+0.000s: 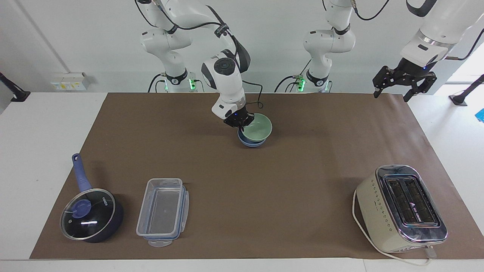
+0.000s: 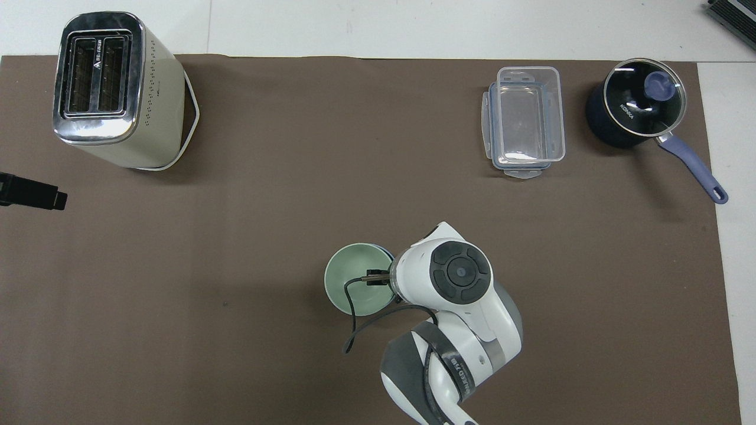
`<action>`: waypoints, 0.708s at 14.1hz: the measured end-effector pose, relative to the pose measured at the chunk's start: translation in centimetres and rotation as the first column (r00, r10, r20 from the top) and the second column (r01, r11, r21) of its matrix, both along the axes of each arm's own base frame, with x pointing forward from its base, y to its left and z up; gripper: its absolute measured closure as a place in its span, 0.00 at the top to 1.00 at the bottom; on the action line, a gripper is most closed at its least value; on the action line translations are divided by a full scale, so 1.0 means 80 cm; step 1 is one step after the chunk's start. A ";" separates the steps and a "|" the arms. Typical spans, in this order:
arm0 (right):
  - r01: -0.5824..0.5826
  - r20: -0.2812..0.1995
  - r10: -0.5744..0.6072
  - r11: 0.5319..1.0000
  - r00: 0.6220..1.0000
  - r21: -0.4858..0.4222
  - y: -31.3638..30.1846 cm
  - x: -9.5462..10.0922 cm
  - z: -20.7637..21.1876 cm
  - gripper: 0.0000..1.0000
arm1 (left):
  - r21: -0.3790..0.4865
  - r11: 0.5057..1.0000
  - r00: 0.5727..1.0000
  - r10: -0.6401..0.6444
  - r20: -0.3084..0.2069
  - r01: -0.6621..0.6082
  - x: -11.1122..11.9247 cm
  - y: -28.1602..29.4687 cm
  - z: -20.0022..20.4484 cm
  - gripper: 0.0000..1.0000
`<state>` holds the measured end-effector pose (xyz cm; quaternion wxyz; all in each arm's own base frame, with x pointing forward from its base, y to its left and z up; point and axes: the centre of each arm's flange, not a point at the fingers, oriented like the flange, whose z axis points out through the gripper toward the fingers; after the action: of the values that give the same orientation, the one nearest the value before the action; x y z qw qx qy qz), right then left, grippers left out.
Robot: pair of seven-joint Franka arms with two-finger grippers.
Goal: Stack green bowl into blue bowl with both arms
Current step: 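Lower the green bowl into the blue bowl with the right gripper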
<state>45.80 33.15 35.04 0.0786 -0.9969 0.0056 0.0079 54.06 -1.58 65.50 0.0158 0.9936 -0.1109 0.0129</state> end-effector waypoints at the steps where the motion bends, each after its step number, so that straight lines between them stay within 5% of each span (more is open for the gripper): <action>1: 0.001 0.003 -0.001 1.000 1.000 0.001 -0.001 -0.001 -0.002 0.05 | 0.000 1.000 1.000 0.000 0.000 0.000 0.000 0.000 0.000 1.00; 8: 0.002 0.002 -0.002 1.000 1.000 0.000 -0.002 -0.002 -0.005 0.05 | 0.000 1.000 1.000 -0.002 -0.001 0.002 0.000 -0.001 0.000 1.00; 10: 0.002 0.002 -0.002 1.000 1.000 0.000 -0.002 -0.002 -0.005 0.22 | 0.000 1.000 1.000 -0.003 -0.001 0.003 0.000 -0.002 0.000 1.00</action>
<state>45.68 32.99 34.67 0.0784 -0.9969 0.0067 0.0069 54.05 -1.75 65.48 0.0158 0.9934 -0.1125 0.0124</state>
